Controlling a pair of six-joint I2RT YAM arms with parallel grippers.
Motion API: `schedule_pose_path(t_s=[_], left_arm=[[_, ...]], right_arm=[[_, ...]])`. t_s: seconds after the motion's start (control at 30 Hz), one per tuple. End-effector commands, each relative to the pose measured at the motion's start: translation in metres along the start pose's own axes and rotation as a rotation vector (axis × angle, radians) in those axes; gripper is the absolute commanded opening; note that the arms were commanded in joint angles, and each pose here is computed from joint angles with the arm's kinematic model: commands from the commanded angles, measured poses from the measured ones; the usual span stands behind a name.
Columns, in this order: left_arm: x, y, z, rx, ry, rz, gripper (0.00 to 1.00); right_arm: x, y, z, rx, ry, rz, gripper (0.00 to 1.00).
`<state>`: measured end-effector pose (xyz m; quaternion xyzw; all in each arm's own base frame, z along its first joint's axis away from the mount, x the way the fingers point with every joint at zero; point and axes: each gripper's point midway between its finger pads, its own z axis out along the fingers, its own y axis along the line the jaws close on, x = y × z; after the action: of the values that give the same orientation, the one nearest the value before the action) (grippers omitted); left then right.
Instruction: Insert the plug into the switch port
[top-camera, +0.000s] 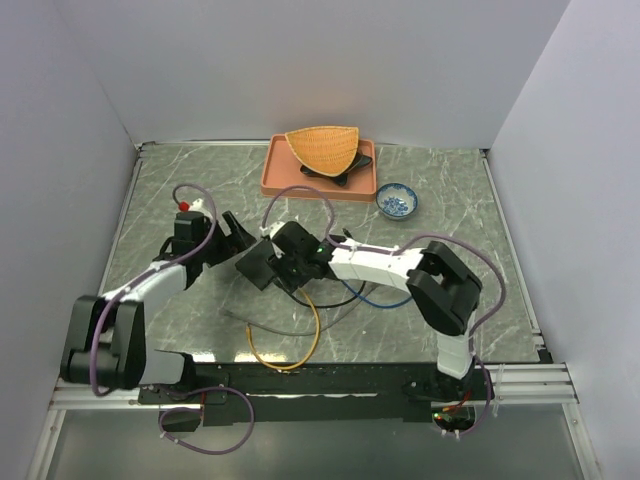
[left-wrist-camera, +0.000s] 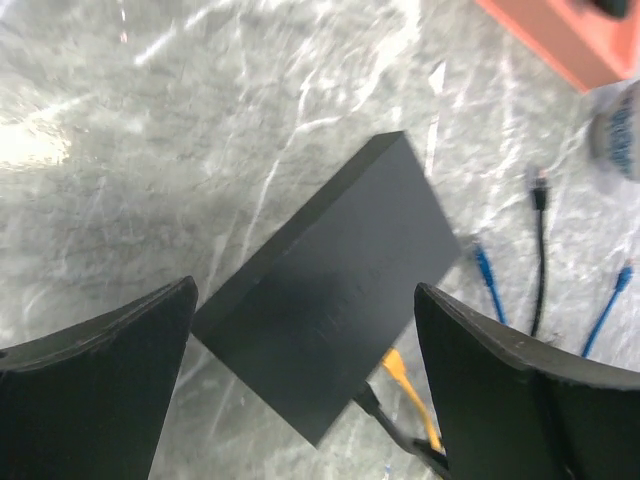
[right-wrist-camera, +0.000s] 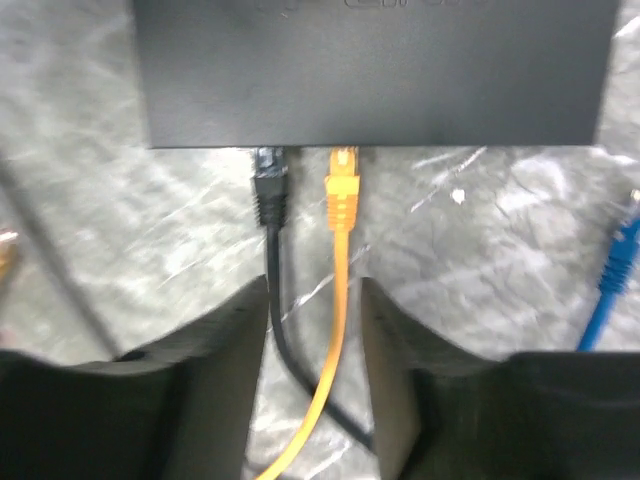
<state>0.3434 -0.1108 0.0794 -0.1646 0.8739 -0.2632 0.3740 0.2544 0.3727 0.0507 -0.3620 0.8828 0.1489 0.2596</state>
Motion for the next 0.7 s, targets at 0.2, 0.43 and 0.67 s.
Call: schedule_pose_path(t_s=[0.2,0.43,0.67], left_arm=[[-0.043,-0.036,-0.068,0.044,-0.189,0.041,0.96],[-0.07,-0.076,-0.13,0.164,-0.34,0.058,0.96],[-0.085,-0.109,-0.188,0.242,-0.411,0.08,0.96]], right_arm=[[-0.035,-0.001,-0.086,0.0,-0.218,0.012,0.82],[-0.035,-0.019,-0.122,0.061,-0.367,0.036,0.94],[-0.02,-0.046,-0.135,0.159,-0.405,0.07,0.99]])
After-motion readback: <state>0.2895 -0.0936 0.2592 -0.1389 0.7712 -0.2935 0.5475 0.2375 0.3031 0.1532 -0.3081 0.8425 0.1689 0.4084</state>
